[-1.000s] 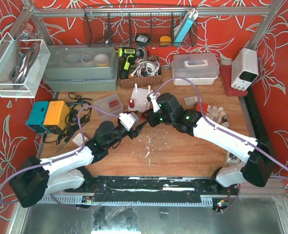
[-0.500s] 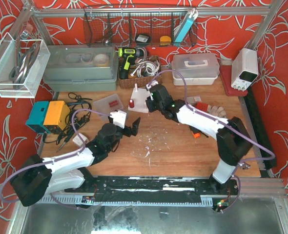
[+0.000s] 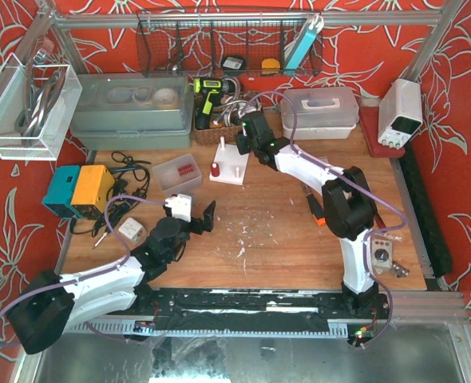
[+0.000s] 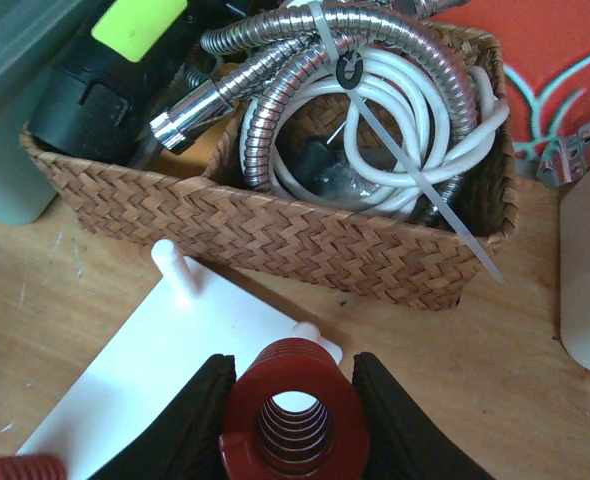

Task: Install the large spring

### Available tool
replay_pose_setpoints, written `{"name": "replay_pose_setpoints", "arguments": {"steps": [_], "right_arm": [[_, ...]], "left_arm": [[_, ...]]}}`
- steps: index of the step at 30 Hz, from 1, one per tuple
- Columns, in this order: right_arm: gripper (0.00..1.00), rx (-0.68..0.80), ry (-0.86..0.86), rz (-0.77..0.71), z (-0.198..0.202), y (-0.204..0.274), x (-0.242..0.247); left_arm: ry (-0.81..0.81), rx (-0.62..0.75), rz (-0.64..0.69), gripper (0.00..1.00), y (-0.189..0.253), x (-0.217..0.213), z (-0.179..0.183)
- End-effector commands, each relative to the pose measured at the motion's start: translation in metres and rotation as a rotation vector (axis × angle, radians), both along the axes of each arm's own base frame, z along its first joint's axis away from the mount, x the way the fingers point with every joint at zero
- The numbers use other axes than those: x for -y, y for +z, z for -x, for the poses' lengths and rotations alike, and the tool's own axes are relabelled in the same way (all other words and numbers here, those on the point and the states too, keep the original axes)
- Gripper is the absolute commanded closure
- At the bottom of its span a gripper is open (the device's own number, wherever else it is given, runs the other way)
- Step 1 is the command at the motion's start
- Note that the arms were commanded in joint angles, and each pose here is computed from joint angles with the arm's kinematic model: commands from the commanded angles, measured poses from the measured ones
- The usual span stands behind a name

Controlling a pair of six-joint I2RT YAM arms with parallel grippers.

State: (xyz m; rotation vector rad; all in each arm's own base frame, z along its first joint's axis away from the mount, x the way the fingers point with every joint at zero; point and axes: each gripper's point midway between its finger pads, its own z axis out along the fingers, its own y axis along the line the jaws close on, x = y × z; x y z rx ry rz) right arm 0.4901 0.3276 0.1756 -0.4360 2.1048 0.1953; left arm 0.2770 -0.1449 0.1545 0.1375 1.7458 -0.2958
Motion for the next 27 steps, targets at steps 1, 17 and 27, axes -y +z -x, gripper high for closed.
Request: {"name": "replay_pose_setpoints", "arguments": {"steps": [1,17,27], "right_arm": [[1.00,-0.017,0.000,0.005,-0.014,-0.005,-0.005],[1.00,-0.029,-0.024,0.050,-0.041,-0.039,-0.005],[1.00,0.001,-0.018,0.016,-0.047,-0.018,-0.009]], "left_arm": [[0.020,0.046,0.019,0.00,0.013,-0.002,-0.002],[-0.023,0.049,0.010,0.00,0.016,0.006,-0.002],[-0.020,0.055,0.009,0.00,0.018,0.005,-0.002]]}}
